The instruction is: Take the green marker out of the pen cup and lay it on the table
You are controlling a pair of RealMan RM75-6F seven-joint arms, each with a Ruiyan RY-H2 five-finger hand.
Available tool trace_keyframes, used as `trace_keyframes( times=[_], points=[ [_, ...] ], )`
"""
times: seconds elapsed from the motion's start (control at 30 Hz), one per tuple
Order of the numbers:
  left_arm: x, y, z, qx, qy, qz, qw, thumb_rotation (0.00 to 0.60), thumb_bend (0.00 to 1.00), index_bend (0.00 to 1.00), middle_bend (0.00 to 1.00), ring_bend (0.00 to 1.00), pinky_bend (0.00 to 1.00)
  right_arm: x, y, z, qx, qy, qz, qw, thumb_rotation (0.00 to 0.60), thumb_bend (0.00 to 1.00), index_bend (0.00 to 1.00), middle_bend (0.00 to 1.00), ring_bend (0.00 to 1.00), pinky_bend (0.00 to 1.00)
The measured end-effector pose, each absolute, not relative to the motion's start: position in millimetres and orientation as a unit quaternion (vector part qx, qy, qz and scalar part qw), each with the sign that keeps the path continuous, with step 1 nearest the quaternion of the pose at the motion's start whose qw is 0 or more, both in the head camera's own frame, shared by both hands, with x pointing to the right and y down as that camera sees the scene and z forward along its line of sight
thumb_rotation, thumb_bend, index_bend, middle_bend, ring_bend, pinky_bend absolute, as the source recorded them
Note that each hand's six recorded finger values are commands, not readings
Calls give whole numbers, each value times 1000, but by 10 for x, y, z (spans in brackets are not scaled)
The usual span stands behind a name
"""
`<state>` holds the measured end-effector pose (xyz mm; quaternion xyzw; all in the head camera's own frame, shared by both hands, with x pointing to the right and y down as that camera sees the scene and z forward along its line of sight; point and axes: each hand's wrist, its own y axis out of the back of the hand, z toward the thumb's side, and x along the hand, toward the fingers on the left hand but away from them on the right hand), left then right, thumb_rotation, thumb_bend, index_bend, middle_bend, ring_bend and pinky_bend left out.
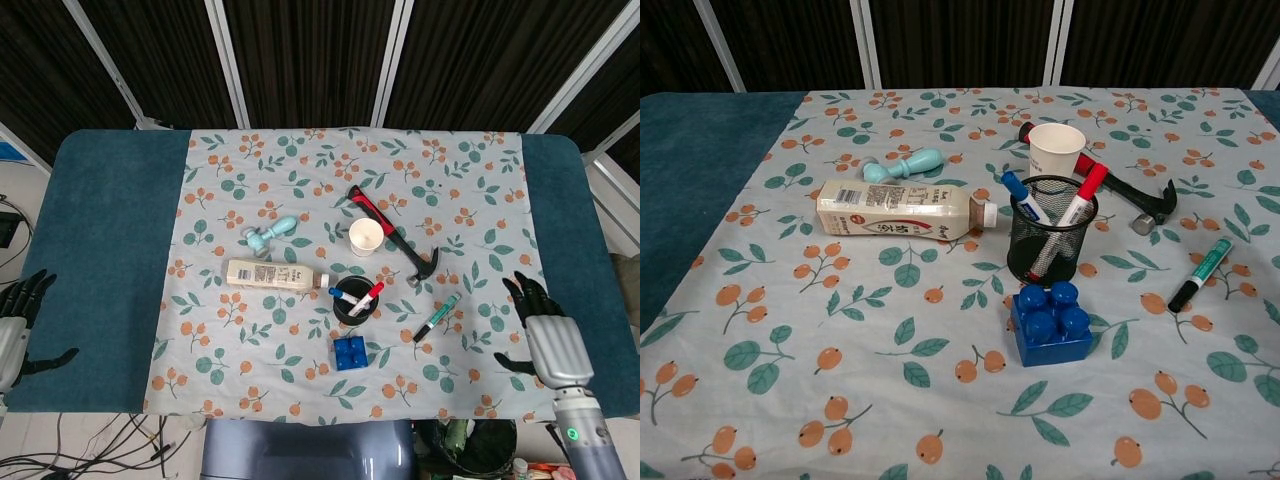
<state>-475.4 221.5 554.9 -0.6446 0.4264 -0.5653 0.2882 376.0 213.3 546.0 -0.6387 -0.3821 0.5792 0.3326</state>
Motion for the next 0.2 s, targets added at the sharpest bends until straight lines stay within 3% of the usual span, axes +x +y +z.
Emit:
trace_keyframes(
  times=[0.2],
  points=[
    [-4732,2214,5534,-645,425,-563,294,600,0,0,0,0,0,4068,2420,5244,-612,-386,568,391,600,179,0,0,0,219]
  ],
)
